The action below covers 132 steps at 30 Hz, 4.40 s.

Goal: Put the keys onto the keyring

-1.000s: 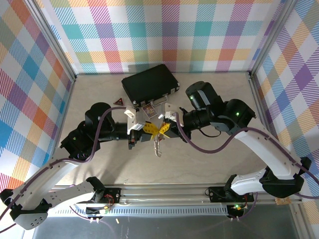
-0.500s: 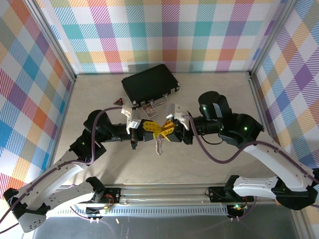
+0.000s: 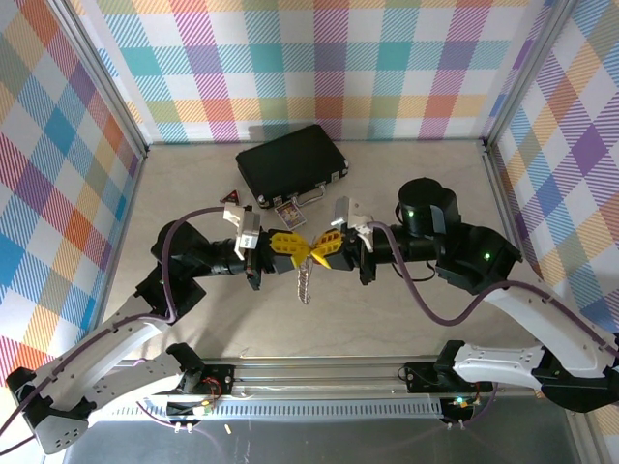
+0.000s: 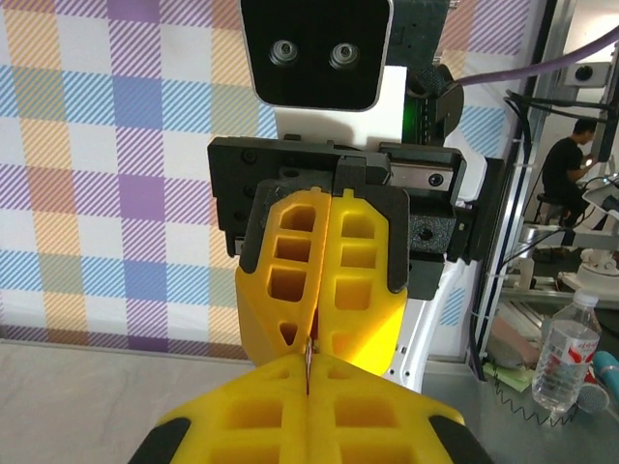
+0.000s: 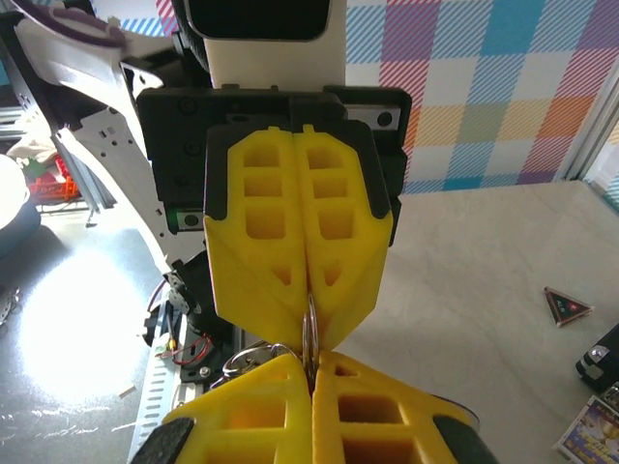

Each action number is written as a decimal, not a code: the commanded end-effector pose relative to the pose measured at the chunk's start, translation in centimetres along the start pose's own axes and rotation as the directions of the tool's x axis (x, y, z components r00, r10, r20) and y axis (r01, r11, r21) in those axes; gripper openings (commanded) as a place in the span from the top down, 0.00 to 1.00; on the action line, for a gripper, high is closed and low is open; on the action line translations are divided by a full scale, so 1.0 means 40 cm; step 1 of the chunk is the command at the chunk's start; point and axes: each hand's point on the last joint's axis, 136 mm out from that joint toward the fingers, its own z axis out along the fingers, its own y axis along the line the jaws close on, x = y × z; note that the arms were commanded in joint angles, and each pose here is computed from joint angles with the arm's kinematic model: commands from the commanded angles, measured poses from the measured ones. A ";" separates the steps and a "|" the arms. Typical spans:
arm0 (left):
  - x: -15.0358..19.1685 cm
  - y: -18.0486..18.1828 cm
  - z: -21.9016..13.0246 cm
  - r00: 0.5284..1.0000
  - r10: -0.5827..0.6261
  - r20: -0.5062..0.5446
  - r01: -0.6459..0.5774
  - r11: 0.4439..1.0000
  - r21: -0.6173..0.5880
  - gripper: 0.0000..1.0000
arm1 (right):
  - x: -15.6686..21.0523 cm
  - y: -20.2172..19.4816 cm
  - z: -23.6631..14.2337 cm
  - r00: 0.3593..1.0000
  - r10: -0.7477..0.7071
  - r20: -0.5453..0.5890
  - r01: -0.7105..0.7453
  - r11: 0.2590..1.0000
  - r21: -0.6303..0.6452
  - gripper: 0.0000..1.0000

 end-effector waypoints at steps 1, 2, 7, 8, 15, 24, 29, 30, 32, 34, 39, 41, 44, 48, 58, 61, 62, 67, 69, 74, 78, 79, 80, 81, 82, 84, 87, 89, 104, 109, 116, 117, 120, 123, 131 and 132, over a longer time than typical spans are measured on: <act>0.014 -0.023 -0.020 0.993 0.068 -0.097 -0.068 0.998 0.005 0.93 | -0.006 -0.004 -0.003 0.999 -0.034 -0.021 0.034 0.999 0.009 1.00; 0.029 -0.020 -0.026 0.987 0.082 -0.141 -0.084 0.996 -0.006 0.88 | -0.001 -0.002 -0.006 0.998 -0.039 -0.044 0.039 0.999 0.005 1.00; 0.083 -0.007 -0.047 0.939 0.115 -0.324 -0.130 0.991 -0.024 0.80 | 0.029 0.008 -0.012 0.985 -0.050 -0.164 0.045 0.998 -0.034 1.00; 0.086 -0.006 -0.048 0.931 0.119 -0.344 -0.135 0.991 -0.022 0.80 | 0.031 0.010 -0.011 0.983 -0.049 -0.177 0.042 0.998 -0.041 1.00; 0.097 -0.002 -0.040 0.907 0.136 -0.399 -0.142 0.990 0.015 0.84 | 0.051 0.027 0.000 0.974 -0.030 -0.223 0.009 0.996 -0.092 1.00; 0.089 0.002 -0.022 0.925 0.123 -0.359 -0.122 0.992 0.025 0.84 | 0.069 0.028 0.021 0.967 -0.027 -0.253 0.001 0.994 -0.105 1.00; 0.098 0.003 -0.012 0.938 0.093 -0.334 -0.093 0.996 0.016 0.88 | 0.083 0.036 0.038 0.965 -0.015 -0.262 -0.019 0.992 -0.128 1.00; 0.101 0.004 -0.012 0.940 0.091 -0.328 -0.092 0.996 0.010 0.90 | 0.085 0.038 0.040 0.965 -0.013 -0.261 -0.022 0.991 -0.132 1.00; 0.103 0.004 -0.012 0.944 0.085 -0.318 -0.088 0.996 0.005 0.96 | 0.086 0.040 0.041 0.966 -0.011 -0.257 -0.024 0.991 -0.131 1.00; 0.104 0.004 -0.013 0.945 0.081 -0.316 -0.086 0.996 0.000 0.99 | 0.086 0.040 0.038 0.967 -0.009 -0.253 -0.024 0.992 -0.127 1.00; 0.090 0.000 -0.022 0.953 0.092 -0.288 -0.101 0.995 -0.018 1.00 | 0.086 0.036 0.039 0.971 -0.003 -0.240 -0.025 0.993 -0.112 1.00; 0.067 -0.004 -0.021 0.963 0.114 -0.244 -0.123 0.992 -0.020 1.00 | 0.079 0.034 0.038 0.973 0.006 -0.232 -0.030 0.994 -0.104 1.00; 0.037 -0.009 -0.020 0.976 0.116 -0.186 -0.122 0.992 -0.025 1.00 | 0.055 0.037 0.025 0.979 0.023 -0.200 -0.042 0.995 -0.092 0.97; -0.026 -0.036 -0.022 0.994 0.092 -0.060 -0.093 0.996 -0.005 1.00 | 0.023 0.049 -0.001 0.994 0.024 -0.105 -0.033 0.996 -0.081 0.79; -0.086 -0.053 -0.042 0.988 0.067 0.141 -0.067 0.998 -0.005 1.00 | -0.057 0.044 -0.033 0.995 -0.001 0.104 0.004 1.000 -0.028 0.54; -0.099 -0.059 -0.045 0.982 0.063 0.179 -0.066 0.998 0.012 1.00 | -0.074 0.045 -0.038 0.990 -0.005 0.143 0.009 1.000 -0.026 0.51; -0.100 -0.061 -0.044 0.981 0.064 0.183 -0.068 0.998 0.017 1.00 | -0.080 0.046 -0.040 0.989 -0.005 0.151 0.009 1.000 -0.028 0.51; -0.098 -0.063 -0.036 0.981 0.066 0.180 -0.075 0.996 0.039 1.00 | -0.092 0.044 -0.044 0.986 0.010 0.166 -0.006 1.000 -0.024 0.50; -0.095 -0.064 -0.034 0.983 0.066 0.173 -0.075 0.996 0.045 1.00 | -0.095 0.044 -0.046 0.984 0.012 0.178 -0.008 1.000 -0.023 0.50; -0.096 -0.063 -0.032 0.983 0.063 0.174 -0.072 0.996 0.049 1.00 | -0.097 0.054 -0.043 0.984 0.012 0.179 -0.004 0.999 -0.050 0.49; -0.098 -0.062 -0.032 0.982 0.062 0.178 -0.071 0.997 0.044 1.00 | -0.094 0.053 -0.033 0.986 0.020 0.167 -0.010 0.998 -0.060 0.50; -0.098 -0.062 -0.032 0.982 0.062 0.178 -0.071 0.996 0.044 1.00 | -0.093 0.052 -0.030 0.986 0.021 0.165 -0.011 0.998 -0.062 0.50; -0.096 -0.061 -0.031 0.982 0.061 0.176 -0.070 0.997 0.044 1.00 | -0.091 0.052 -0.028 0.986 0.021 0.164 -0.011 0.998 -0.064 0.50; -0.094 -0.060 -0.030 0.983 0.059 0.173 -0.067 0.997 0.044 1.00 | -0.091 0.052 -0.024 0.986 0.021 0.164 -0.010 0.998 -0.068 0.51; -0.094 -0.059 -0.030 0.983 0.058 0.172 -0.066 0.997 0.044 1.00 | -0.091 0.051 -0.023 0.986 0.021 0.164 -0.010 0.998 -0.069 0.52; -0.093 -0.060 -0.029 0.984 0.057 0.170 -0.066 0.997 0.046 1.00 | -0.088 0.048 -0.015 0.987 0.023 0.160 -0.012 0.998 -0.069 0.53; -0.095 -0.062 -0.029 0.983 0.060 0.171 -0.069 0.996 0.049 1.00 | -0.088 0.042 -0.006 0.987 0.024 0.160 -0.013 0.998 -0.065 0.57; -0.094 -0.063 -0.030 0.983 0.059 0.171 -0.069 0.996 0.050 1.00 | -0.089 0.035 -0.002 0.986 0.058 0.158 -0.049 0.997 -0.059 0.60; -0.092 -0.064 -0.029 0.984 0.053 0.169 -0.064 0.996 0.058 1.00 | -0.078 0.030 0.018 0.989 0.063 0.132 -0.054 0.996 -0.070 1.00; -0.085 -0.062 -0.029 0.987 0.051 0.154 -0.060 0.997 0.053 1.00 | -0.073 0.033 0.015 0.990 0.058 0.127 -0.049 0.996 -0.072 1.00; -0.054 -0.054 -0.029 0.995 0.067 0.071 -0.069 0.997 0.025 1.00 | -0.050 0.018 0.014 0.998 0.023 0.060 -0.021 1.000 -0.022 1.00; -0.048 -0.051 -0.030 0.996 0.075 0.047 -0.076 0.997 0.017 0.97 | -0.045 0.015 0.012 0.999 0.020 0.047 -0.020 1.000 -0.013 1.00; -0.014 -0.034 -0.032 0.994 0.099 -0.053 -0.101 0.995 -0.023 0.87 | -0.037 0.007 0.005 1.000 0.005 0.011 -0.005 1.000 0.013 1.00; 0.014 -0.013 -0.041 0.977 0.132 -0.165 -0.145 0.987 -0.068 0.80 | -0.021 -0.004 0.002 0.999 -0.005 -0.043 0.007 0.999 0.043 1.00; 0.054 -0.007 -0.049 0.942 0.153 -0.300 -0.176 0.983 -0.050 0.76 | 0.015 -0.025 0.013 0.983 -0.002 -0.181 0.015 0.997 0.070 1.00; 0.052 -0.007 -0.047 0.942 0.156 -0.298 -0.178 0.983 -0.048 0.76 | 0.019 -0.025 0.015 0.981 0.000 -0.194 0.013 0.998 0.068 1.00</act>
